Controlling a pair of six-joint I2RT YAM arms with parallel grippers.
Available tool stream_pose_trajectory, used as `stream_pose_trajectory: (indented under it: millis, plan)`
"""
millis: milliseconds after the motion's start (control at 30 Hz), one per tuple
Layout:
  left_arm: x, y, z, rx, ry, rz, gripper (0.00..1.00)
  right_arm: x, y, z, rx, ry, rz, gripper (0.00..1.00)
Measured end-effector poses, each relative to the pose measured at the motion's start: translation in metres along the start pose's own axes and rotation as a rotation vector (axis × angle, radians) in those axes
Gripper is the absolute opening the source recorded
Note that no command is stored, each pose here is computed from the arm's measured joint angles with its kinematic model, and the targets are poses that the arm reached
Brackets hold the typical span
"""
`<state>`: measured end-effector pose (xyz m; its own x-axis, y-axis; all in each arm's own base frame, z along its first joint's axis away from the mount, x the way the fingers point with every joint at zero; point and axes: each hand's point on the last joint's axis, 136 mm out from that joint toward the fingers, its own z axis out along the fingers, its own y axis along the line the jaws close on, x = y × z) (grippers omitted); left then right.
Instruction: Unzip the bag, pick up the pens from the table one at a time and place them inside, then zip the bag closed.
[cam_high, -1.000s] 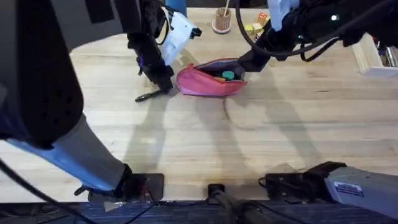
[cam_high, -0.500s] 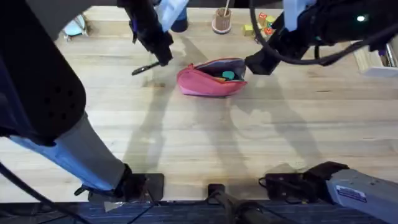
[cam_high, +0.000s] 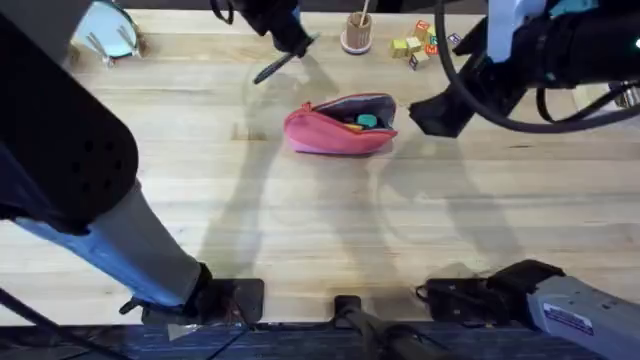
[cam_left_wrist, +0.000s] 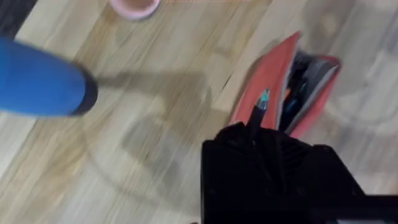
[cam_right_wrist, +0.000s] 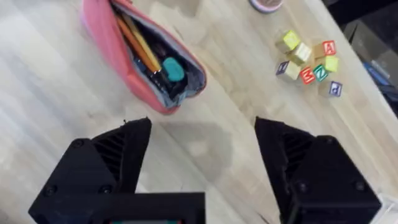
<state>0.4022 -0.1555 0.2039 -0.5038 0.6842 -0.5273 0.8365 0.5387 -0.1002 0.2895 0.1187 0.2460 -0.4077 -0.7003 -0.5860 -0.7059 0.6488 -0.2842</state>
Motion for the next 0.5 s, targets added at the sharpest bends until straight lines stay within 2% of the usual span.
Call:
stream_pose_trajectory:
  millis: [100, 333, 500]
  plan:
    - [-0.017, -0.011, -0.001, 0.069, -0.086, 0.022, 0.042, 0.005, 0.004, -0.002, -0.011, 0.019, 0.002, 0.997]
    - [-0.053, -0.042, -0.007, 0.218, -0.275, 0.137, 0.042, 0.007, 0.006, -0.01, -0.008, 0.014, 0.001, 0.998]
    - [-0.066, -0.065, -0.008, 0.297, -0.328, 0.197, 0.042, 0.004, 0.005, -0.025, 0.016, -0.026, -0.003, 0.997]
